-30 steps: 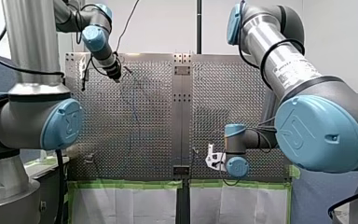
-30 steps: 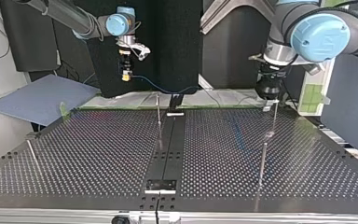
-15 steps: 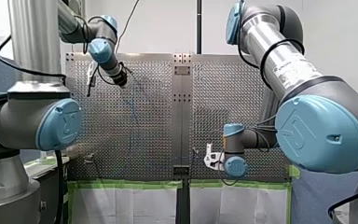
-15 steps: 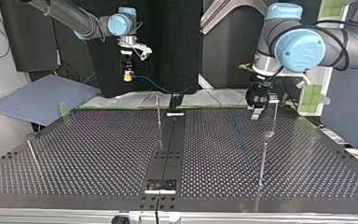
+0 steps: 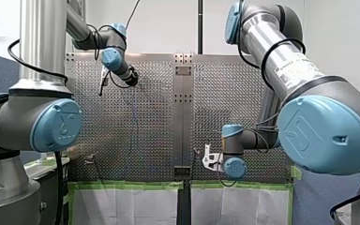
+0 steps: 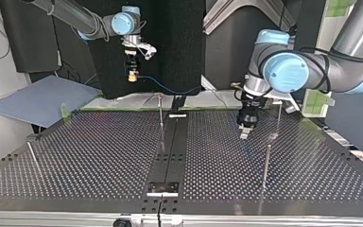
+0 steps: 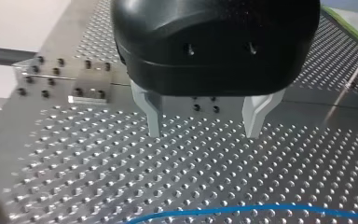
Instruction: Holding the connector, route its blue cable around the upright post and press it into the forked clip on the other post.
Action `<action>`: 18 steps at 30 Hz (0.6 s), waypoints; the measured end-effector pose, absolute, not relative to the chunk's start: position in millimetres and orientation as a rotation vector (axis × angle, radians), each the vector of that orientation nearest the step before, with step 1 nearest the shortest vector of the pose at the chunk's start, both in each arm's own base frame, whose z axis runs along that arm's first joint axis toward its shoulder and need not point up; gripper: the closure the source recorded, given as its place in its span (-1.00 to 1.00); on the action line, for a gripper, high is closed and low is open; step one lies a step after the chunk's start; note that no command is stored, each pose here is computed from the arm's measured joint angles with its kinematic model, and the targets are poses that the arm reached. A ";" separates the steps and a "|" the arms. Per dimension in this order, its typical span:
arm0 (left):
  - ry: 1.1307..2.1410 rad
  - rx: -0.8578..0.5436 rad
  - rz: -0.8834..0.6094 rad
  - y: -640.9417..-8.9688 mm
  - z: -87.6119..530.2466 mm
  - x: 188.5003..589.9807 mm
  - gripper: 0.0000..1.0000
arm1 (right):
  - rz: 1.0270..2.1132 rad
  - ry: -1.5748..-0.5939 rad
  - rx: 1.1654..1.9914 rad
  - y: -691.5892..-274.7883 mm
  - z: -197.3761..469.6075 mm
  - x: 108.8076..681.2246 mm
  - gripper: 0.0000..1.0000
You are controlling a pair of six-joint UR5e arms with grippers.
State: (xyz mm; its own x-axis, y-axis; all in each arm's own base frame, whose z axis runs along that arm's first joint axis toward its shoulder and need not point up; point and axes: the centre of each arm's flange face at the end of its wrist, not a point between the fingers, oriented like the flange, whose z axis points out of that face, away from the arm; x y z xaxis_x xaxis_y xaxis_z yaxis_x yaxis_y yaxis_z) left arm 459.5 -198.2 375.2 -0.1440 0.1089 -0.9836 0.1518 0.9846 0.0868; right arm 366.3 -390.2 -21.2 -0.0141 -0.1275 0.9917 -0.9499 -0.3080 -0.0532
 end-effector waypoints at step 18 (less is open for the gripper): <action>1.567 0.238 0.097 -207.6 382.3 474.2 -0.76 | 1.410 -1.155 1.533 -384.8 -21.4 371.3 1.00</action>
State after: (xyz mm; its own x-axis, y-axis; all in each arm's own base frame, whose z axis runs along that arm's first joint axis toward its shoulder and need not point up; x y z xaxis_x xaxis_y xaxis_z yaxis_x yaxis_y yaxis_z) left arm 474.2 -207.6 382.3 0.0055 0.2121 -0.9772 0.0893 0.9732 0.2117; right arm 371.3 -384.8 -21.4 -0.0102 -0.1308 0.9914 -0.9462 -0.3193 -0.0519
